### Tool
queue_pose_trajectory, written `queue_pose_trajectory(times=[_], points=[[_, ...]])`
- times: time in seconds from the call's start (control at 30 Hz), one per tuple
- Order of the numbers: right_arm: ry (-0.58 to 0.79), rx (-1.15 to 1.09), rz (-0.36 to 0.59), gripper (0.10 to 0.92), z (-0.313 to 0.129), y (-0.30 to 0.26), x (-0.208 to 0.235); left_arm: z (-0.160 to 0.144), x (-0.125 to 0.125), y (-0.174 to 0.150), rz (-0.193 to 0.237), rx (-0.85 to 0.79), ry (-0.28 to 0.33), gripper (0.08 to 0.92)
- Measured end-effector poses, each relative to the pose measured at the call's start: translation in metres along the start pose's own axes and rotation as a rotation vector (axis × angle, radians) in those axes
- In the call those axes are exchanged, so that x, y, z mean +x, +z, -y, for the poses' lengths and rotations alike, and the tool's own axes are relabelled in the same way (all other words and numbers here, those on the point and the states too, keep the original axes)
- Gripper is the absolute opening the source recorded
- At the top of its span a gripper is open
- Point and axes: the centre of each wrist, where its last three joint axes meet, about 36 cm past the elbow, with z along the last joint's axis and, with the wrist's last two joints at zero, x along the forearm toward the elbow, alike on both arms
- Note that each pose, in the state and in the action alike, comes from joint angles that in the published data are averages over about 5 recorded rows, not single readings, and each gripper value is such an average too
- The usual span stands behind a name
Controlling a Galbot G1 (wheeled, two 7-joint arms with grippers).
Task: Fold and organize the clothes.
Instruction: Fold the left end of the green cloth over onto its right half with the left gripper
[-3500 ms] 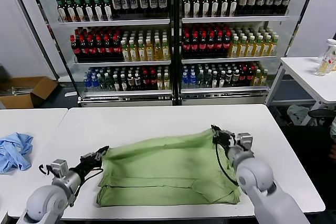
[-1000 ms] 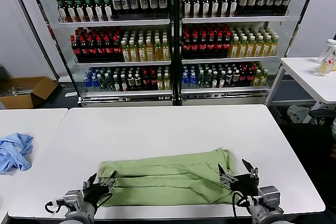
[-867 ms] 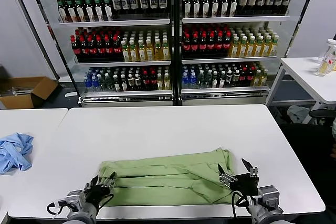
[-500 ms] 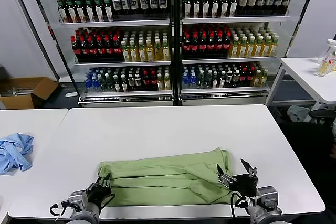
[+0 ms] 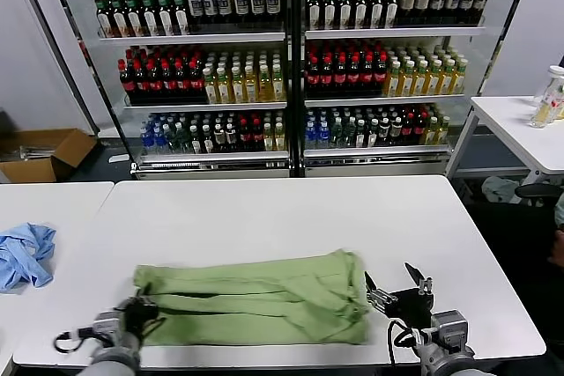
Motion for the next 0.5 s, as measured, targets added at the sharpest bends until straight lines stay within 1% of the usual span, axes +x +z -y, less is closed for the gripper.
queue_pose_trajectory(times=[0.2,0.3,0.4,0.5], points=[[0.002,0.002,0.007,0.823,0.001,-0.002,-0.002,-0.052,0.001,-0.020,0.067,-0.094,-0.145,0.094],[0.006,0.003,0.010,0.823,0.002,-0.003,-0.002,-0.067,0.002,-0.029,0.090,-0.121,-0.192,0.094],[0.011,0.005,0.012,0.823,0.004,-0.003,0.000,-0.070,0.006,-0.035,0.110,-0.127,-0.200,0.094],[0.017,0.007,0.014,0.823,0.005,-0.004,0.001,-0.057,0.014,-0.039,0.126,-0.115,-0.160,0.094]])
